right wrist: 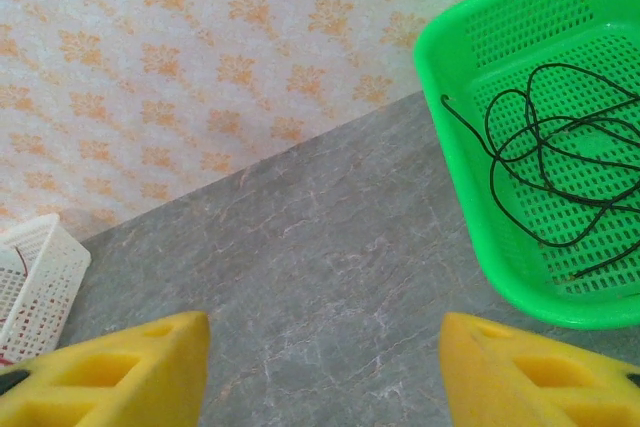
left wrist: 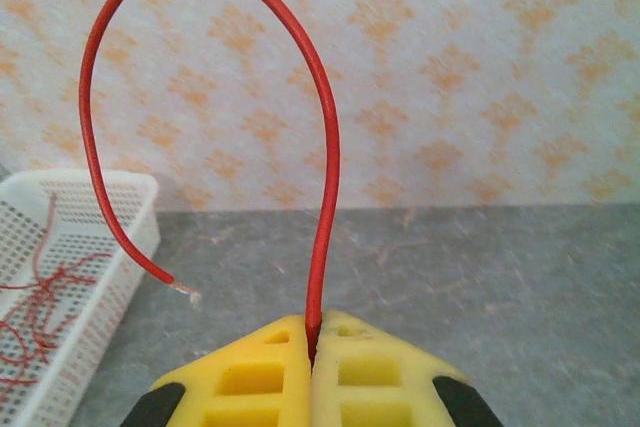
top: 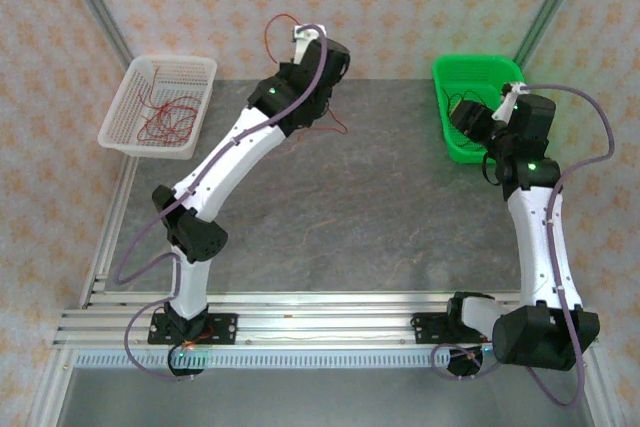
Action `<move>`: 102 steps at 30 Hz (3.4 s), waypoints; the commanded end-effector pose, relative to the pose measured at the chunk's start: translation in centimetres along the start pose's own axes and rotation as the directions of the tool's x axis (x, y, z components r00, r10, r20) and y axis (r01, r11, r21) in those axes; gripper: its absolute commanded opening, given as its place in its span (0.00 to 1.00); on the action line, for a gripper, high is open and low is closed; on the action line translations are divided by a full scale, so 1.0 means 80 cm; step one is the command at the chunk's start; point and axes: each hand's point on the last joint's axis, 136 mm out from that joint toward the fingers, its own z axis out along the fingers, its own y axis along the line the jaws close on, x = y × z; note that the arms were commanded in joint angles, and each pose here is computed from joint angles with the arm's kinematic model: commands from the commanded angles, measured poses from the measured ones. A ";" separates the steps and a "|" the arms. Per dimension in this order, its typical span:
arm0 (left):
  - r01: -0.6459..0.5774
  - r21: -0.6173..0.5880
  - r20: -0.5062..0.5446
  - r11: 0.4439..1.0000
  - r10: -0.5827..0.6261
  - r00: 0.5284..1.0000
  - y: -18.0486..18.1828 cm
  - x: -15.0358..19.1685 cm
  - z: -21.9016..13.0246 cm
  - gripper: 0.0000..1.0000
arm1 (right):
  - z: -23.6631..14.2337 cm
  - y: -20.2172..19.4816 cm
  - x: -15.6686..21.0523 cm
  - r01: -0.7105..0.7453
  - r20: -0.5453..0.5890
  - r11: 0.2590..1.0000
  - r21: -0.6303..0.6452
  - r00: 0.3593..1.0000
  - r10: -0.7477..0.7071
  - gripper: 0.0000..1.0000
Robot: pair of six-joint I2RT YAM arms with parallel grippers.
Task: Untangle the cables
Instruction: Place the cable into the container.
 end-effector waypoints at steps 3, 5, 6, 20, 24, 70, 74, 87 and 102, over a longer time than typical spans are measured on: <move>0.075 -0.143 0.109 0.987 -0.059 0.992 0.096 -0.062 -0.005 0.00 | -0.016 0.015 -0.002 0.038 0.015 0.998 -0.042 0.999 -0.037 0.61; 0.094 -0.194 0.121 0.977 -0.071 0.990 0.125 -0.069 0.007 0.00 | -0.018 0.015 0.000 0.042 0.011 0.998 -0.043 0.999 -0.041 0.61; 0.104 -0.224 0.130 0.969 -0.076 0.989 0.141 -0.073 0.013 0.00 | -0.019 0.015 0.000 0.042 0.012 0.998 -0.043 0.999 -0.041 0.61; 0.186 -0.480 0.263 0.857 -0.062 0.963 0.284 -0.118 0.056 0.00 | -0.014 0.014 0.012 0.024 -0.021 0.998 -0.054 0.999 -0.025 0.61; 0.184 -0.559 0.260 0.808 -0.040 0.965 0.323 -0.116 0.073 0.00 | -0.010 0.010 0.020 0.014 -0.038 0.999 -0.051 0.999 -0.016 0.60; 0.020 -0.449 -0.430 0.893 -0.236 0.871 0.387 0.280 0.311 0.00 | 0.040 0.030 0.092 -0.017 -0.190 0.999 -0.037 0.982 0.010 0.56; 0.025 -0.454 -0.444 0.890 -0.251 0.860 0.387 0.293 0.315 0.00 | 0.041 0.037 0.096 -0.002 -0.194 0.999 -0.044 0.981 -0.006 0.56; 0.125 -0.437 -0.459 0.891 -0.340 0.821 0.400 0.296 0.323 0.26 | 0.042 0.041 0.098 -0.001 -0.195 0.999 -0.052 0.981 -0.009 0.56; 0.240 -0.372 -0.244 0.896 -0.344 0.907 0.396 0.160 0.253 0.87 | 0.051 0.035 0.104 0.015 -0.203 0.999 -0.038 0.979 -0.022 0.57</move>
